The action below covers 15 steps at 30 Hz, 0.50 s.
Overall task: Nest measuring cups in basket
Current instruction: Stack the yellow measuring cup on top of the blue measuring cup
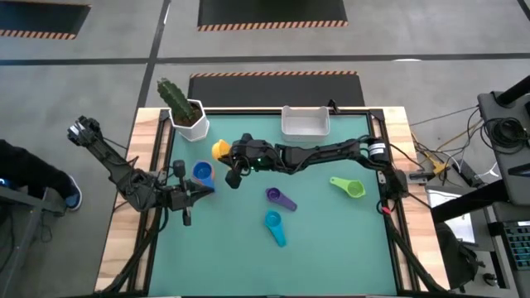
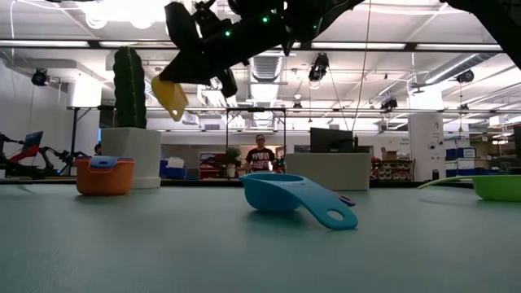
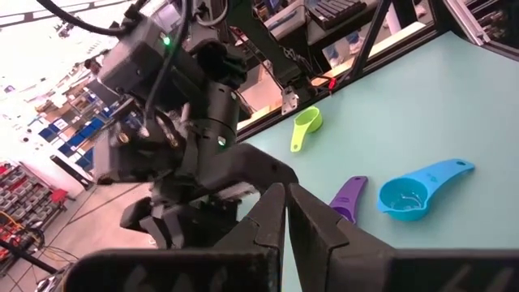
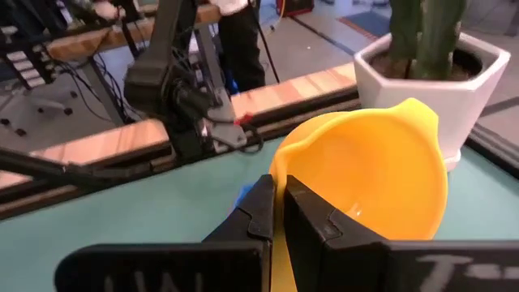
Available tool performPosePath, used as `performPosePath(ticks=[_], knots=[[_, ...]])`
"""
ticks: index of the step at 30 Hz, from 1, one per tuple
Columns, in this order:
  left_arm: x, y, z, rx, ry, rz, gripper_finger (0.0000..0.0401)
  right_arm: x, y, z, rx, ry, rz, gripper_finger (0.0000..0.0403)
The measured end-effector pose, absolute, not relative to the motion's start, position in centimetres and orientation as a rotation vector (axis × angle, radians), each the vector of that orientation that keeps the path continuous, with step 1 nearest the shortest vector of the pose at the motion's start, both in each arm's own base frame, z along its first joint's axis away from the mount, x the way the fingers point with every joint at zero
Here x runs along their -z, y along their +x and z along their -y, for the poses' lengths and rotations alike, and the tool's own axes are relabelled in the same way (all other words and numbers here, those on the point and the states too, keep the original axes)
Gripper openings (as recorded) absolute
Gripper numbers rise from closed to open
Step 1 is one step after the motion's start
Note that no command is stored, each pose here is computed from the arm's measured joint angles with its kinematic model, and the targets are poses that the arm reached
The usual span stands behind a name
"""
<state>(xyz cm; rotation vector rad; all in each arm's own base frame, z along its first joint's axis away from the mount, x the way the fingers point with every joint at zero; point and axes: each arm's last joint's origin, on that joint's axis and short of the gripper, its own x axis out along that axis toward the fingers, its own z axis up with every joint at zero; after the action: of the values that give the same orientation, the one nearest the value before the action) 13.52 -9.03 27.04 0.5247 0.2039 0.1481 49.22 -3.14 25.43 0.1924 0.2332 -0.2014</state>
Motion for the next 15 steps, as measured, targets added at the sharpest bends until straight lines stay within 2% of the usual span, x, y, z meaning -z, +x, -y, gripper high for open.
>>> performPosePath(ticks=[6,15], knots=[[-27.0,13.5,9.0,-0.148,0.528,-0.204,0.0000,-25.4,49.7,3.1,0.185,0.181,-0.165,0.0009],[-27.1,13.5,9.0,-0.148,0.528,-0.198,0.0000,-23.1,51.1,3.1,0.149,0.171,-0.120,0.0009]])
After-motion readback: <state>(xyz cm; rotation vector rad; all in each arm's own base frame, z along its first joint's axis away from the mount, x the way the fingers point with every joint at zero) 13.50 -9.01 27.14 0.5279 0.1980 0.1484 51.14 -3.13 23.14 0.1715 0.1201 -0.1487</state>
